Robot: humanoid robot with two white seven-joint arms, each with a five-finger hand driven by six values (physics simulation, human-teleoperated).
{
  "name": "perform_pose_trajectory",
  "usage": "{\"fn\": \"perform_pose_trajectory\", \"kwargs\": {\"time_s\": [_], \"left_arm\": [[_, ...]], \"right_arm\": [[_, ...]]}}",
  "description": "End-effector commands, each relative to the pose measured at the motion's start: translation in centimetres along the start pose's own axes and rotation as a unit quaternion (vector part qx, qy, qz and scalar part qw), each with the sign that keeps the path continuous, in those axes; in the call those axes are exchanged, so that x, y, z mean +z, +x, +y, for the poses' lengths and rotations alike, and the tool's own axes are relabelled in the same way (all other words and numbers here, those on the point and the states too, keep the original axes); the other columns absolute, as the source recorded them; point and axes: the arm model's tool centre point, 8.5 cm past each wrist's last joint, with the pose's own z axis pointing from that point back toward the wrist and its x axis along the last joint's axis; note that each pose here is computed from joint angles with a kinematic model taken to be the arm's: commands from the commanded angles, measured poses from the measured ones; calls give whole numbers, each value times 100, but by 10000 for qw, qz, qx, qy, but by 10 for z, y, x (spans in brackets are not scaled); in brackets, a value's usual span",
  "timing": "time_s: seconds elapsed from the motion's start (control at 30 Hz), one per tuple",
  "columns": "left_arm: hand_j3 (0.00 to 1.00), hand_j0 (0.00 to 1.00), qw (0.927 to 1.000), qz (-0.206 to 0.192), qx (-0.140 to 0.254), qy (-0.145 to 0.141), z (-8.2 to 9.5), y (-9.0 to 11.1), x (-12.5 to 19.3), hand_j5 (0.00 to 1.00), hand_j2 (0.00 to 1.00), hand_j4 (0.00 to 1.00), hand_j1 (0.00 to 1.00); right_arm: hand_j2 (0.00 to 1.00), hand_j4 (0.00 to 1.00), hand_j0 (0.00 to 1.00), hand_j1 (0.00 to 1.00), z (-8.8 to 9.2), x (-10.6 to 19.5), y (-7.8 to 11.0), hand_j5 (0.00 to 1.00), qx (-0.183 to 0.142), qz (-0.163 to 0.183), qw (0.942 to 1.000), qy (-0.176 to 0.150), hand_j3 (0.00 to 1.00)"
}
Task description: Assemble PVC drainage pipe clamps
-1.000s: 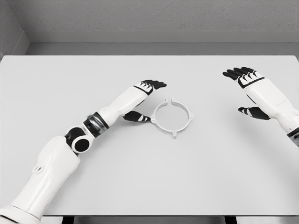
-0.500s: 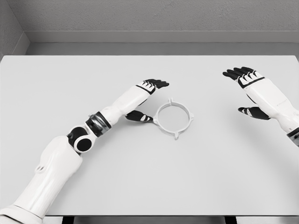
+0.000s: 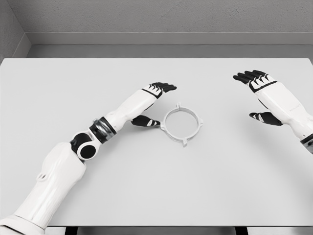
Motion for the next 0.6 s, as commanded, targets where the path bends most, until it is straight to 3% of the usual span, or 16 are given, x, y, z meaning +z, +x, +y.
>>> {"fn": "perform_pose_trajectory", "kwargs": {"time_s": [0.0,0.07,0.27,0.4,0.57], "left_arm": [[100,100,10000,13,37,66,4,-1,1,100,100,100,100],[100,100,9998,60,-18,173,16,-7,5,100,100,100,100],[100,100,9943,755,-553,506,102,-63,72,100,100,100,100],[100,100,9793,1473,-1274,544,172,-96,146,100,100,100,100],[100,100,9733,1687,-1440,586,195,-102,171,100,100,100,100]], "right_arm": [[100,100,100,100,-1,0,0,100,-20,-5,10000,-23,100],[100,100,100,100,0,0,1,100,-34,-13,10000,-27,100],[100,100,100,100,-1,-1,1,100,-20,-21,10000,-18,100],[100,100,100,100,-1,0,1,100,-22,-10,10000,-19,100],[100,100,100,100,-1,0,1,100,-22,-10,10000,-19,100]]}}
